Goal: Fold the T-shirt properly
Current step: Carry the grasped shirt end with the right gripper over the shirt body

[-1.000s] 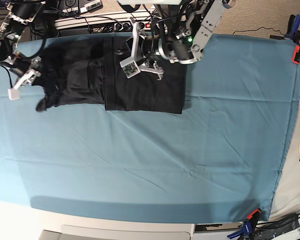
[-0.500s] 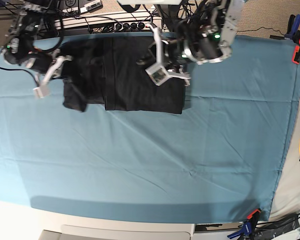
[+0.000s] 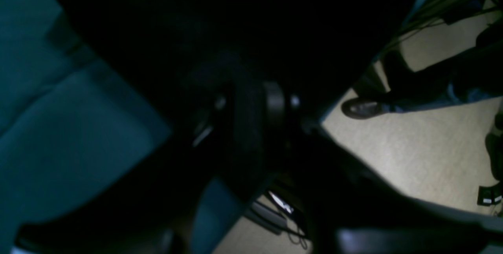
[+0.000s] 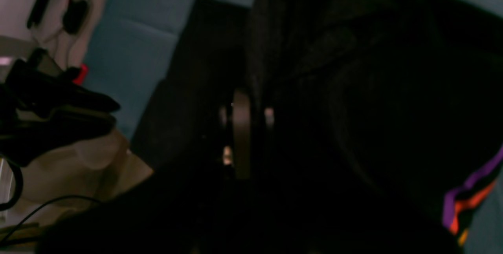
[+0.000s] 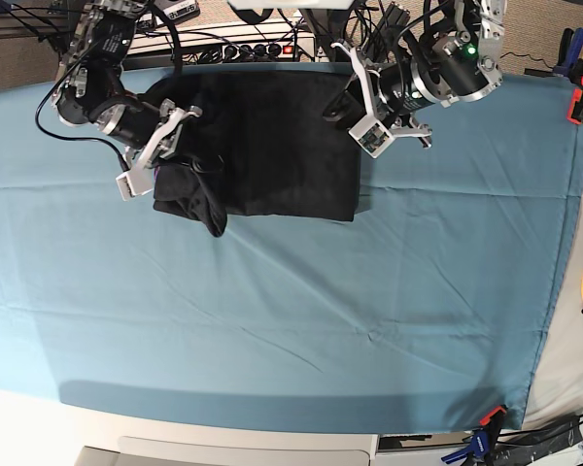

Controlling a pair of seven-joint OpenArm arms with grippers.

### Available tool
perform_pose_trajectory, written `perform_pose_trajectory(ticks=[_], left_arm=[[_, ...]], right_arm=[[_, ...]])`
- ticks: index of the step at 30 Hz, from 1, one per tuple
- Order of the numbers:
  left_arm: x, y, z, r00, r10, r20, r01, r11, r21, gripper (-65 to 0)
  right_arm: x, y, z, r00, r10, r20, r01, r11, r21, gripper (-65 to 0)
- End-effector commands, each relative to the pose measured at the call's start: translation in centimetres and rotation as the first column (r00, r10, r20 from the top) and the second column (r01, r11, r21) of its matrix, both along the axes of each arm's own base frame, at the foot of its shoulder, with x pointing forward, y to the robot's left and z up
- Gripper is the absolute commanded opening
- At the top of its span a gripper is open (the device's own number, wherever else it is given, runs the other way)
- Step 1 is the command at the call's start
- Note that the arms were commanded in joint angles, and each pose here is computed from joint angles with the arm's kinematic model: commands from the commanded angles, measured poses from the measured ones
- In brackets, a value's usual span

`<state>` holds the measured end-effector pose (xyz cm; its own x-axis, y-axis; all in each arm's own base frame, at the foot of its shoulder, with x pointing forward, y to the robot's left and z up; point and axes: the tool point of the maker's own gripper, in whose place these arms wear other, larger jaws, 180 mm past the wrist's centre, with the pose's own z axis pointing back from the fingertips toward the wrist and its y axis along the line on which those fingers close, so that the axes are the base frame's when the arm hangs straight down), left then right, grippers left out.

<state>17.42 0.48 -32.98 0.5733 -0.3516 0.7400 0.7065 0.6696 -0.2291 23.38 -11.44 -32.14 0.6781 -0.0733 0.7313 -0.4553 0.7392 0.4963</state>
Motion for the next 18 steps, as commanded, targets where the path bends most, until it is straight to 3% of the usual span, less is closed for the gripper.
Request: perform_pose_trajectory(ticks=[1, 8, 18], left_arm=[[0.3, -0.4, 1.1, 1.000, 0.000, 0.032, 0.001, 0.999, -0.036, -50.8], [0.3, -0.4, 1.1, 0.999, 0.000, 0.032, 0.001, 0.999, -0.036, -50.8], [0.1, -0.3, 1.0, 1.000, 0.001, 0.028, 0.000, 0.999, -0.034, -50.8]], right_arm=[[0.7, 0.4, 1.7, 0.998, -0.007, 0.064, 0.005, 0.999, 0.031, -65.0], [1.1, 3.3, 1.2, 0.996, 0.028, 0.082, -0.030, 0.999, 0.028, -65.0], [0.9, 10.0, 0.7, 0.983, 0.157, 0.099, -0.159, 0.987, 0.014, -65.0]])
